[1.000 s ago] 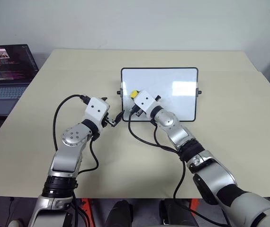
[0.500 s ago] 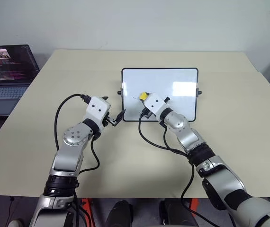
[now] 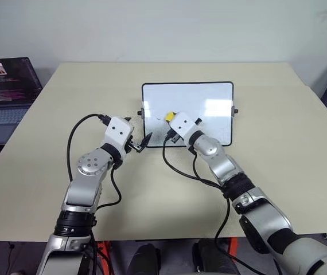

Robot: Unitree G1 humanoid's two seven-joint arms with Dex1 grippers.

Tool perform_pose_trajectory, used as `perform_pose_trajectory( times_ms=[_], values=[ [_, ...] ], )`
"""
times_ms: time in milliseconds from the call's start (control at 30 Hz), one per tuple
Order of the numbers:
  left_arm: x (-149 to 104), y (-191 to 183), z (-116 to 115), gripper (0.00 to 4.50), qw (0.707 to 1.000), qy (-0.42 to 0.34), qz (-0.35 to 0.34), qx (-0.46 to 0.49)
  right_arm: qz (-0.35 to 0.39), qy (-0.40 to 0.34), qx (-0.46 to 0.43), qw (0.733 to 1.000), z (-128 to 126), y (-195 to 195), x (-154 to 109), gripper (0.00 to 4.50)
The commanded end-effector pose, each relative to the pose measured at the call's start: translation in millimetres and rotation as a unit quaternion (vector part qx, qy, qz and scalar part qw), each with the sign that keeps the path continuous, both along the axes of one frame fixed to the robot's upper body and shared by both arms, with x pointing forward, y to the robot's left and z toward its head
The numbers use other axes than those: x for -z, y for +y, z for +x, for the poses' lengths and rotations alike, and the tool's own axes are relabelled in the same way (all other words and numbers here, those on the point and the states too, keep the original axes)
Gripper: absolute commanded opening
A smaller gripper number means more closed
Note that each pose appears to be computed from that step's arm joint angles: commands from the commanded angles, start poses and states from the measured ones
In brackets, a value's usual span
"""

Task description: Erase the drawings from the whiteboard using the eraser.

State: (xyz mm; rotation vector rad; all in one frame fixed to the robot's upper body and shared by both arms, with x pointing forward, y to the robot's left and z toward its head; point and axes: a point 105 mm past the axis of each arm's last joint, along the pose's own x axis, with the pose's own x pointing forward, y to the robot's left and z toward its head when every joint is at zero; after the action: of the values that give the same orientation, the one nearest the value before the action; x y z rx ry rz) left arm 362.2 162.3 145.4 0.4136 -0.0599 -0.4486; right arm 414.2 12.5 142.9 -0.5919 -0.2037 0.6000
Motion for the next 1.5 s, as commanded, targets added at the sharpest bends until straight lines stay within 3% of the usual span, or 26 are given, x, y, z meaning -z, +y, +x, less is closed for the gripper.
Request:
perform_pose_trajectory(
  times_ms=[33, 733, 1133, 1500],
  values=[
    [-16, 6, -6, 4.50, 0.999, -0.034, 0.004, -0.010, -0.004, 0.016, -0.004, 1.000, 2, 10, 4, 1.07],
    [-15, 19, -20, 4.50, 0.999, -0.031, 0.004, -0.045, 0.014, 0.008, -0.065, 0.998, -7, 68, -11, 1.07],
    [-15, 11, -11, 4.50, 0.999, -0.029, 0.001, -0.026, -0.025, 0.020, 0.011, 0.999, 18, -6, 14, 1.07],
    [-17, -1, -1, 4.50, 0.999, -0.033, -0.001, -0.002, -0.050, 0.021, 0.053, 0.997, 20, -66, 24, 1.07]
  ],
)
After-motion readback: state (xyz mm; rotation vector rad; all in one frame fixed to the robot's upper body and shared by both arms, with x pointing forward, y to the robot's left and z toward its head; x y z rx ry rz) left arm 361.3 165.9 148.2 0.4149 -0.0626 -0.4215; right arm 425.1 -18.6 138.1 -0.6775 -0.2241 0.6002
